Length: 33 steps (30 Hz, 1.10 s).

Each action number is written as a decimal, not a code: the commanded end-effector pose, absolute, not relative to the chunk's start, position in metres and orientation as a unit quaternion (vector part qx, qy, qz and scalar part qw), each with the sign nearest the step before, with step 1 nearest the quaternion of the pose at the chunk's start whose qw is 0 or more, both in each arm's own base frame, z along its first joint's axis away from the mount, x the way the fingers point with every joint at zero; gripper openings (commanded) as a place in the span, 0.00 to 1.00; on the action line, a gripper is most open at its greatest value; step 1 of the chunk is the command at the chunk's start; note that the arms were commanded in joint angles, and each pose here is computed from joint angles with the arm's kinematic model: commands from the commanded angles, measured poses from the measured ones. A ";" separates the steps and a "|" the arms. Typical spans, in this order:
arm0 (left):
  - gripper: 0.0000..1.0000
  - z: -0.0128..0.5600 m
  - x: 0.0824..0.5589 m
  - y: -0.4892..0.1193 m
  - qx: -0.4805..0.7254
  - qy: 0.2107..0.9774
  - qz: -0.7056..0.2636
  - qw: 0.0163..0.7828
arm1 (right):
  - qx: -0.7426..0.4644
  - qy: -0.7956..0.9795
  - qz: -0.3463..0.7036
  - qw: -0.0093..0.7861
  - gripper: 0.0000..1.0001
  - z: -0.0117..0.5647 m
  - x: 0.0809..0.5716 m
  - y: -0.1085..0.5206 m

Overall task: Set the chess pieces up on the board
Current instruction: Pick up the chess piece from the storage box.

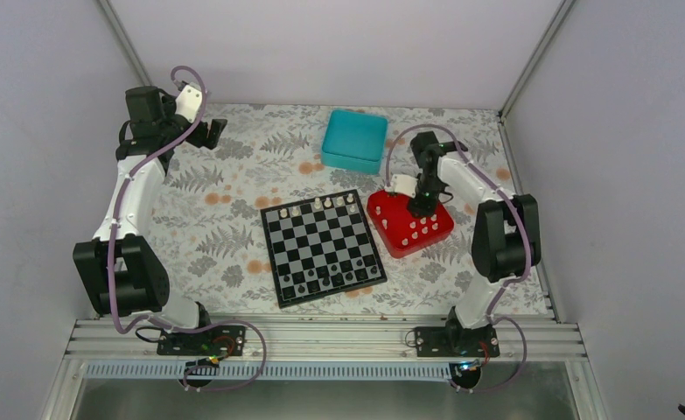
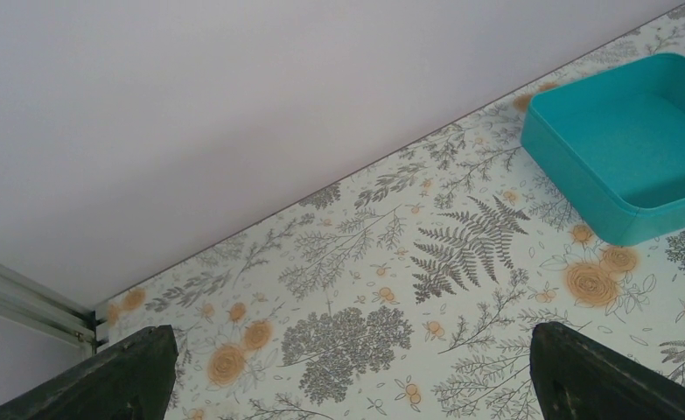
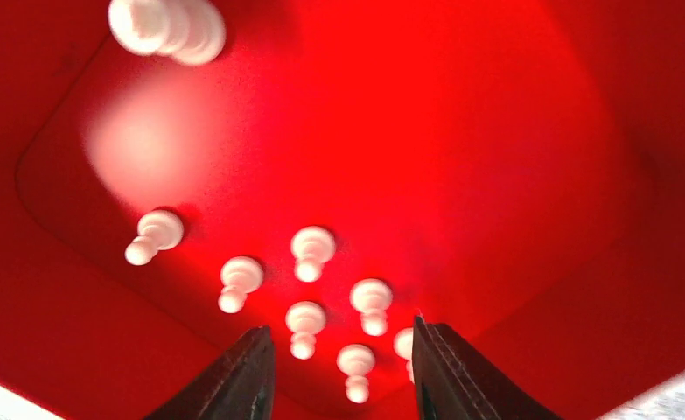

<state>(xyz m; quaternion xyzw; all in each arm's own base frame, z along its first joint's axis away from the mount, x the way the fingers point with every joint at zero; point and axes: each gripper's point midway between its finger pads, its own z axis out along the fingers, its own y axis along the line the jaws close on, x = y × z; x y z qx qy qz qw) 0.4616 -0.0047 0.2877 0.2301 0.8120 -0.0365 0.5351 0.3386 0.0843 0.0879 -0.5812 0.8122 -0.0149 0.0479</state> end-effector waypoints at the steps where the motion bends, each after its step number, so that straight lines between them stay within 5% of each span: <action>1: 1.00 0.298 0.458 -0.003 0.233 0.804 -0.033 0.546 | -0.578 0.814 -0.022 0.050 0.44 0.076 0.334 0.077; 16: 1.00 0.296 0.460 -0.003 0.233 0.806 -0.035 0.543 | -0.569 0.822 0.008 0.028 0.46 0.036 0.330 0.077; 33: 1.00 0.291 0.462 -0.004 0.234 0.809 -0.039 0.538 | -0.566 0.824 0.027 0.018 0.36 0.023 0.320 0.080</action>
